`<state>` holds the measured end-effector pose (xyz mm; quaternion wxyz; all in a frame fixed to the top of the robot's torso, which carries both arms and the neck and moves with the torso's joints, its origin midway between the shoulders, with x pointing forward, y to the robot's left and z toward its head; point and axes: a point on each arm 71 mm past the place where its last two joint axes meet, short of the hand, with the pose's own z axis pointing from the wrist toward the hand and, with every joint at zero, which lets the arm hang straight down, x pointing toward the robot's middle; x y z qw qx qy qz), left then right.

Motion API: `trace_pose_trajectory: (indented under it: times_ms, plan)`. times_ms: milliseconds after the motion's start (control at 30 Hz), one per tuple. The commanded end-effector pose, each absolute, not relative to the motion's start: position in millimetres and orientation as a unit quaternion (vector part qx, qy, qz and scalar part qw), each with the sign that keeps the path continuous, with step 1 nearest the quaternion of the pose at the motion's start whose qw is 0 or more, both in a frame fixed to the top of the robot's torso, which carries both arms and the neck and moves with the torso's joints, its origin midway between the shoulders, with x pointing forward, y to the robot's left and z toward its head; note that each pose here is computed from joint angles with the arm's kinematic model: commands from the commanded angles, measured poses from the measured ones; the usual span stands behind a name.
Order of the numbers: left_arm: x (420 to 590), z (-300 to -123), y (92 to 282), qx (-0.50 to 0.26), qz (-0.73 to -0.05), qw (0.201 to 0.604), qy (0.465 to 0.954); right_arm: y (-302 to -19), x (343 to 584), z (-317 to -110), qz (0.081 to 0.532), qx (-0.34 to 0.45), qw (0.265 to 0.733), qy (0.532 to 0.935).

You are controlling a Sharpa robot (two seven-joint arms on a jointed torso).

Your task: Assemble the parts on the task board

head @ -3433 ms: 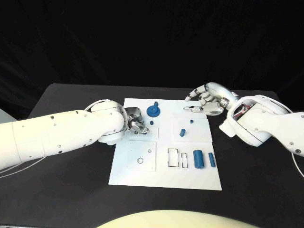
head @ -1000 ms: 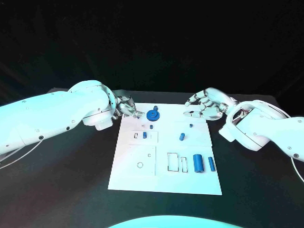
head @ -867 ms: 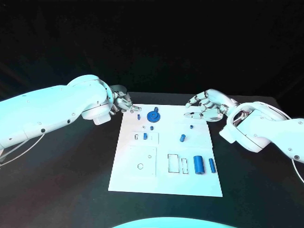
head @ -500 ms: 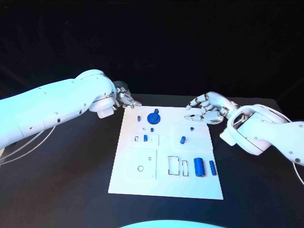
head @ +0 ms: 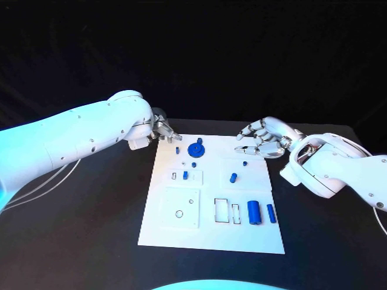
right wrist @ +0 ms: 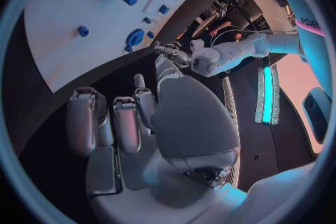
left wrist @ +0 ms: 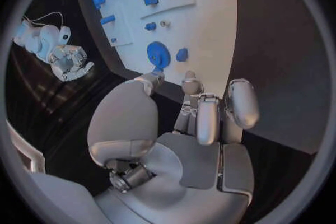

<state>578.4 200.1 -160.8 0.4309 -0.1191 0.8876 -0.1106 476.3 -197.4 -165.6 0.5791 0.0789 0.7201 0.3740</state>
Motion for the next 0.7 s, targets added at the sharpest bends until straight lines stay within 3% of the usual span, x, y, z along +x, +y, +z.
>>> trace_pose_trajectory:
  times_ms: [33,700]
  plan:
    - [579.0,-164.6,196.8,-0.103,-0.117,0.416,0.896,-194.7,475.2,-165.2,0.38,0.071,0.577,0.719]
    - [581.4,-182.5,196.6,-0.105,-0.111,0.397,0.905,-192.6,474.3,-165.2,0.382,0.069,0.575,0.721]
